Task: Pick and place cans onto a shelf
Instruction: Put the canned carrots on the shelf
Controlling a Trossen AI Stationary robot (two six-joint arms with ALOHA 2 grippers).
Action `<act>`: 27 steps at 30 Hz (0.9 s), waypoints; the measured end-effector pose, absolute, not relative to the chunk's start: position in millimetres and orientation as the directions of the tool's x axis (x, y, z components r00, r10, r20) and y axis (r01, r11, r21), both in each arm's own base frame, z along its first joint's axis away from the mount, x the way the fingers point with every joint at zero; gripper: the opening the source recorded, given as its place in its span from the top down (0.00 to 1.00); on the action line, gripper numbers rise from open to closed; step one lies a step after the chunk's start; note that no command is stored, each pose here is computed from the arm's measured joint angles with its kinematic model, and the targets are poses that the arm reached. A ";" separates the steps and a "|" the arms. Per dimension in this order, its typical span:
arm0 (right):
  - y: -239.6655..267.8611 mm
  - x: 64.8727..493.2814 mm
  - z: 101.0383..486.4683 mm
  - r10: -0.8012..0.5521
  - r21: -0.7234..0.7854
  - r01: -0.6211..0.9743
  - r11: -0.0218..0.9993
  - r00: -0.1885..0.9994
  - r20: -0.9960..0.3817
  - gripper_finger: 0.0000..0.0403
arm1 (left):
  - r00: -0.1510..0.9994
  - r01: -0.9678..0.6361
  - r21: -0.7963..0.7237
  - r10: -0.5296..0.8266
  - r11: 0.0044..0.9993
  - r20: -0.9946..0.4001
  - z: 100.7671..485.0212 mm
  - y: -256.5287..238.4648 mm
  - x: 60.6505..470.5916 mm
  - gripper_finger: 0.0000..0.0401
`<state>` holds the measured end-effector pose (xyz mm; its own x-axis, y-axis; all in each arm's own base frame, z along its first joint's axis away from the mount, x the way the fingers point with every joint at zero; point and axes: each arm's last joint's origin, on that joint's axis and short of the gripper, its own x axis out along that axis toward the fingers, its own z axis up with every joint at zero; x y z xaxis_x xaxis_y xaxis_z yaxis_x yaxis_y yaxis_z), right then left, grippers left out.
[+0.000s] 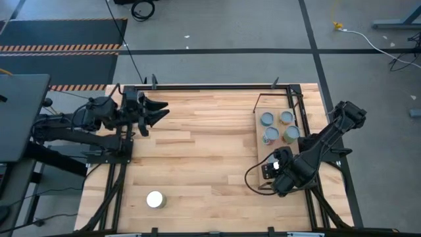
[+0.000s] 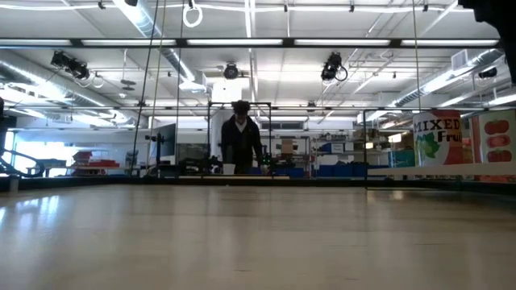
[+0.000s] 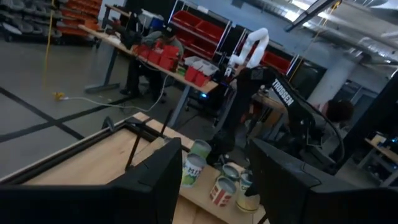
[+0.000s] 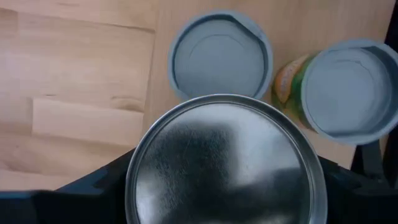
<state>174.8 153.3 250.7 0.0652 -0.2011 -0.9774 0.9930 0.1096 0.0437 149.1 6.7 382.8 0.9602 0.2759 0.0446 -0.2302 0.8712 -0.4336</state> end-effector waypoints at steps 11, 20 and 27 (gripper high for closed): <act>147.6 171.2 251.1 -0.263 0.045 0.992 0.120 0.076 -0.962 0.22 | 0.982 -0.148 -0.450 0.183 0.881 0.036 381.6 4.0 152.4 0.53; 156.5 178.8 245.1 -0.195 0.074 0.992 0.106 0.093 -0.976 0.22 | 0.998 -0.032 -0.477 0.058 0.878 0.040 381.9 0.3 153.2 0.53; 163.0 188.0 233.6 -0.196 0.062 0.992 0.112 0.083 -0.977 0.18 | 0.997 0.011 -0.476 0.028 0.880 0.074 385.2 -0.6 152.7 0.53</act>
<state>188.0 163.0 233.6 0.0830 -0.1963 -0.9770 0.9918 0.1121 0.0618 152.7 -0.6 385.2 0.9969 0.0279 0.0739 0.0106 0.8796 -0.4756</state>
